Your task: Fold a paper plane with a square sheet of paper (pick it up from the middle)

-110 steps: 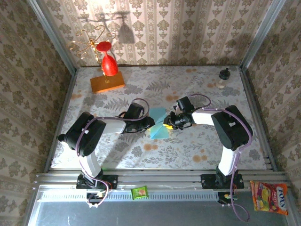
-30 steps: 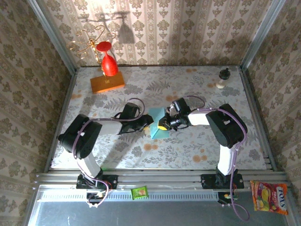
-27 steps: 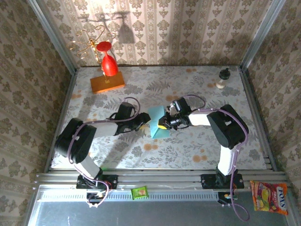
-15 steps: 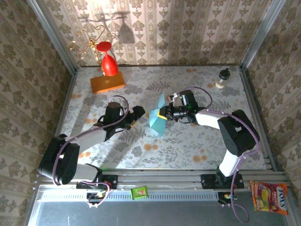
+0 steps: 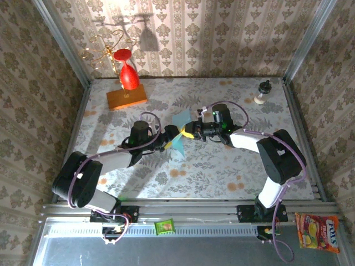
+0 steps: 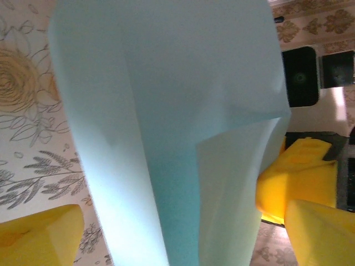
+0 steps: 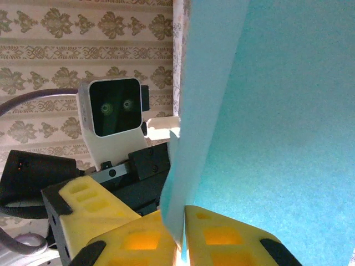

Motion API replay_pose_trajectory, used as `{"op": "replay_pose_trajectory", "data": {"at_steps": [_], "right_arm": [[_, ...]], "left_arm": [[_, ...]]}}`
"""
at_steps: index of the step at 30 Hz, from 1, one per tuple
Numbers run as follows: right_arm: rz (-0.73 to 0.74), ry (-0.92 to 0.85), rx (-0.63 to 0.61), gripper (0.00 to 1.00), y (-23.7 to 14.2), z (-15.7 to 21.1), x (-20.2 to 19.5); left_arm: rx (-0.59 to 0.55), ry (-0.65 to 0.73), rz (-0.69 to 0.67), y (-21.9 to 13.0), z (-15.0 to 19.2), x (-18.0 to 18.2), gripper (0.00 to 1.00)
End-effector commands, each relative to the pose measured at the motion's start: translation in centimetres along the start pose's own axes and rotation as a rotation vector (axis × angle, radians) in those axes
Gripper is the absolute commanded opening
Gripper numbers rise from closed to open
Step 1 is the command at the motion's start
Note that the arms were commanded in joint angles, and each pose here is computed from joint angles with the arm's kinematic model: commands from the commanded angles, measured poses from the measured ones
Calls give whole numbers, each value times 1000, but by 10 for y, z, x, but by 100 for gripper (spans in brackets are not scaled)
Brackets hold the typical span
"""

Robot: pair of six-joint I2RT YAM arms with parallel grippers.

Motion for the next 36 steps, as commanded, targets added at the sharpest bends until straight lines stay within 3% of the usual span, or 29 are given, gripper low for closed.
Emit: {"op": "replay_pose_trajectory", "data": {"at_steps": [1, 18, 36], "right_arm": [[-65, -43, 16, 14, -4, 0, 27], [-41, -3, 3, 14, -5, -2, 13], [-37, 9, 2, 14, -6, -3, 10]], "left_arm": [[-11, 55, 104, -3, -5, -32, 90], [-45, 46, 129, -14, -14, -38, 55], [-51, 43, 121, -15, -17, -37, 27]]}}
Point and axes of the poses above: each hand's point on the last joint's axis, 136 mm out from that joint toward the fingers, its own y axis out along the fingers, its own x axis along the line the jaws close on, z = x × y, the point moved 1 cm from there along -y, back along the fingers, and after that the axes turned 7 degrees about -y, right-handed, at the moved point
